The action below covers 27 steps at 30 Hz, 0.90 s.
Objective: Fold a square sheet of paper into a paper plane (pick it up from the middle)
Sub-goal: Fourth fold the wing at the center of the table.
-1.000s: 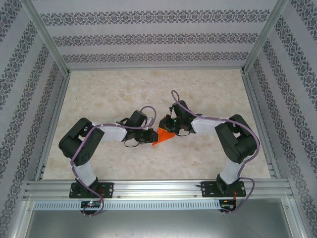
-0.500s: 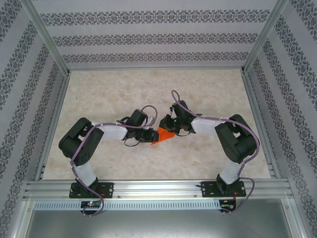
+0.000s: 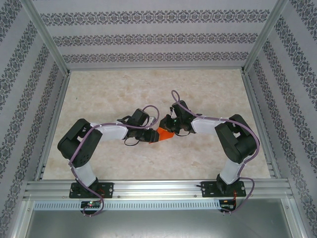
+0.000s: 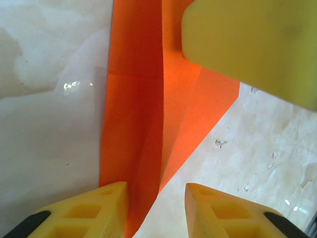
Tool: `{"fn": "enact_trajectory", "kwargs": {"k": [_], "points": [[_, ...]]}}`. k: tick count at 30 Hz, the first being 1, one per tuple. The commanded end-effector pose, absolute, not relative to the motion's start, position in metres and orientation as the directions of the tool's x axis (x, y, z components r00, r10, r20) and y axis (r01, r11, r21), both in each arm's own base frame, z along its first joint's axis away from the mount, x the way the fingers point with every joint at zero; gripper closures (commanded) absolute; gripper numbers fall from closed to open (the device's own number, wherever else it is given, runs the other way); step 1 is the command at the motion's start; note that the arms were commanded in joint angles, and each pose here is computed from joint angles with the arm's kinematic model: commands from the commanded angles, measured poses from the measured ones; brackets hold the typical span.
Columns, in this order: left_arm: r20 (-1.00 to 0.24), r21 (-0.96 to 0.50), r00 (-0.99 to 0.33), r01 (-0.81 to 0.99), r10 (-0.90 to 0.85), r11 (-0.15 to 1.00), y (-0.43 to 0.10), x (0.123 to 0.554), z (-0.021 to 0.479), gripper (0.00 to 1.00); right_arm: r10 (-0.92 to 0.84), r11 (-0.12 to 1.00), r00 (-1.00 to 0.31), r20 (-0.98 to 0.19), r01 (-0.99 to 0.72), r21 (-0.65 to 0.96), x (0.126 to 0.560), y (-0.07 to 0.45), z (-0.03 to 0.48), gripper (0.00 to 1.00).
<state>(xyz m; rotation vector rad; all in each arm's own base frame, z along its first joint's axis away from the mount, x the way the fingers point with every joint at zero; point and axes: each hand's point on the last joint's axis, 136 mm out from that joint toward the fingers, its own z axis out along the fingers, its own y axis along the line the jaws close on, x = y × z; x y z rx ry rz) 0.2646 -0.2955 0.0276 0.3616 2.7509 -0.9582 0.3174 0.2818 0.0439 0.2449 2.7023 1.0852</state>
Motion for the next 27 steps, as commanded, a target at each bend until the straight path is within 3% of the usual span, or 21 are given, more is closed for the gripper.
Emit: {"fn": "enact_trajectory", "kwargs": {"k": [1,9,27], "points": [[-0.334,-0.526,-0.923,0.349,0.189,0.775,-0.294,0.27,0.04,0.64,0.256,0.711,-0.953,-0.162,0.072,0.7,0.327,0.28,0.051,0.85],[-0.394,-0.49,-0.899,0.384,0.194,0.782,-0.291,0.276,0.053,0.61,0.254,0.709,-0.953,-0.164,0.068,0.702,0.327,0.281,0.053,0.85],[-0.363,-0.4,-0.888,0.423,0.283,0.813,-0.293,0.269,0.025,0.66,0.254,0.709,-0.953,-0.166,0.067,0.702,0.328,0.282,0.054,0.85]]}}
